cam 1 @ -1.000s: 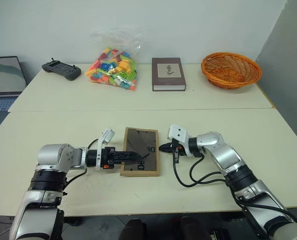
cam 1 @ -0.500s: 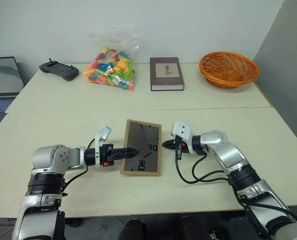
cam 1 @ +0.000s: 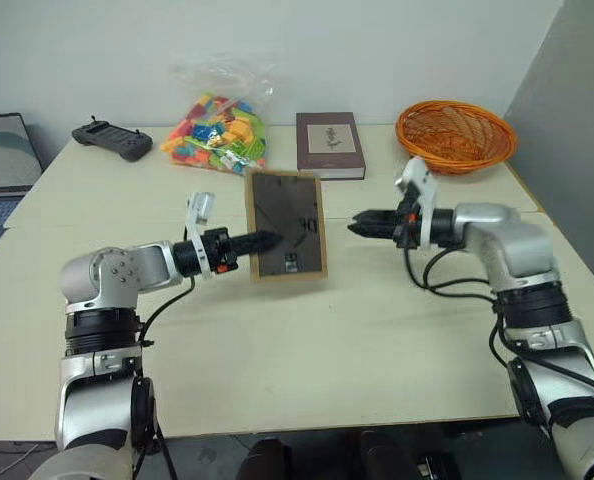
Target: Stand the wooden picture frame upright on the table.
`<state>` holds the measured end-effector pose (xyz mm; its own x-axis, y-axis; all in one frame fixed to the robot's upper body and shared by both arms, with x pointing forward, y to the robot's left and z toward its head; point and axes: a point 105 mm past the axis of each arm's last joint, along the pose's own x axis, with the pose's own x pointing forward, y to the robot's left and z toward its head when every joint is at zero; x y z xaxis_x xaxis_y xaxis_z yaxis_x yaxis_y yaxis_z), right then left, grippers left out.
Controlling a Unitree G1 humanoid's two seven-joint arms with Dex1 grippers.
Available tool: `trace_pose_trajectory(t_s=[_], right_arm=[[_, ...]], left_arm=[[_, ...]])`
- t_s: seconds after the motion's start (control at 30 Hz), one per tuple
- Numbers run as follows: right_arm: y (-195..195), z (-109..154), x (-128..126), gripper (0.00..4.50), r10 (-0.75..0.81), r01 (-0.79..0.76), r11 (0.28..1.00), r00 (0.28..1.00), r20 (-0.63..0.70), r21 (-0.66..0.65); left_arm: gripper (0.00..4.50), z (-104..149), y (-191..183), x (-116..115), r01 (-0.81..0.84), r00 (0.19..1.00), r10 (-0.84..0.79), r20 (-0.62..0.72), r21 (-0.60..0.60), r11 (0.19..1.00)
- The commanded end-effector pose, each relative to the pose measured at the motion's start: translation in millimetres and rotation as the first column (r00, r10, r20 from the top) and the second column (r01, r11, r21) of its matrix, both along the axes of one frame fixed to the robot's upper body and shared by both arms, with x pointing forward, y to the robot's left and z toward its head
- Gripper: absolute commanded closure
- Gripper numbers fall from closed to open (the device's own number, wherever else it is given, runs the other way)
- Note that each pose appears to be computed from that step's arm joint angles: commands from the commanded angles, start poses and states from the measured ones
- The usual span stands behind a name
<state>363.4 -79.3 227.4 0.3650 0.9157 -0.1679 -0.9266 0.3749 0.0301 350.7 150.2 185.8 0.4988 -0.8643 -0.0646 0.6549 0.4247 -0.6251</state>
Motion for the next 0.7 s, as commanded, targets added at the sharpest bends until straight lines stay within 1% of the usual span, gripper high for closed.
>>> trace_pose_trajectory(t_s=[0.03, 0.07, 0.1, 0.17, 0.2, 0.23, 0.37, 0.4, 0.47, 0.6, 0.7], right_arm=[[25, 32, -10, 2.05, 0.070, -0.070, 0.993, 0.998, 0.009, 0.100], [30, 33, -9, 1.88, 0.075, -0.076, 0.991, 0.997, 0.011, 0.107], [34, 33, -9, 1.55, 0.081, -0.082, 0.991, 0.997, 0.014, 0.110], [45, 35, -5, 1.26, 0.083, -0.085, 0.990, 0.996, 0.026, 0.115], [50, 34, -3, 0.97, 0.081, -0.084, 0.990, 0.996, 0.035, 0.111], [55, 33, 0, 0.91, 0.076, -0.080, 0.991, 0.996, 0.043, 0.107], [72, 28, 8, 0.10, 0.079, -0.084, 0.993, 0.994, 0.071, 0.079], [75, 27, 9, 0.02, 0.085, -0.091, 0.993, 0.993, 0.079, 0.073], [82, 29, 5, 0.02, 0.120, -0.127, 0.989, 0.988, 0.095, 0.071], [85, 39, -23, 0.02, 0.276, -0.284, 0.952, 0.958, 0.077, 0.118], [77, 44, -33, 0.02, 0.321, -0.326, 0.934, 0.946, 0.057, 0.144]], left_arm=[[3.21, 26, -10, 0, 0.029, 0.994, -0.025, 0.110, -0.038, 0.999], [3.21, 27, -11, -1, 0.037, 0.993, -0.032, 0.116, -0.035, 0.999], [3.21, 28, -13, -1, 0.041, 0.992, -0.037, 0.123, -0.033, 0.999], [3.21, 31, -15, 0, 0.048, 0.991, -0.042, 0.125, -0.041, 0.998], [3.21, 32, -15, 0, 0.049, 0.991, -0.044, 0.128, -0.041, 0.998], [3.21, 33, -16, 0, 0.051, 0.990, -0.045, 0.130, -0.043, 0.998], [3.21, 35, -20, -2, 0.068, 0.988, -0.061, 0.140, -0.045, 0.997], [3.21, 35, -20, -3, 0.070, 0.988, -0.063, 0.141, -0.045, 0.997], [3.21, 35, -21, -4, 0.070, 0.988, -0.063, 0.142, -0.045, 0.997], [3.21, 34, -19, -5, 0.062, 0.989, -0.054, 0.139, -0.052, 0.997], [3.21, 32, -18, -6, 0.059, 0.989, -0.052, 0.135, -0.050, 0.997]])
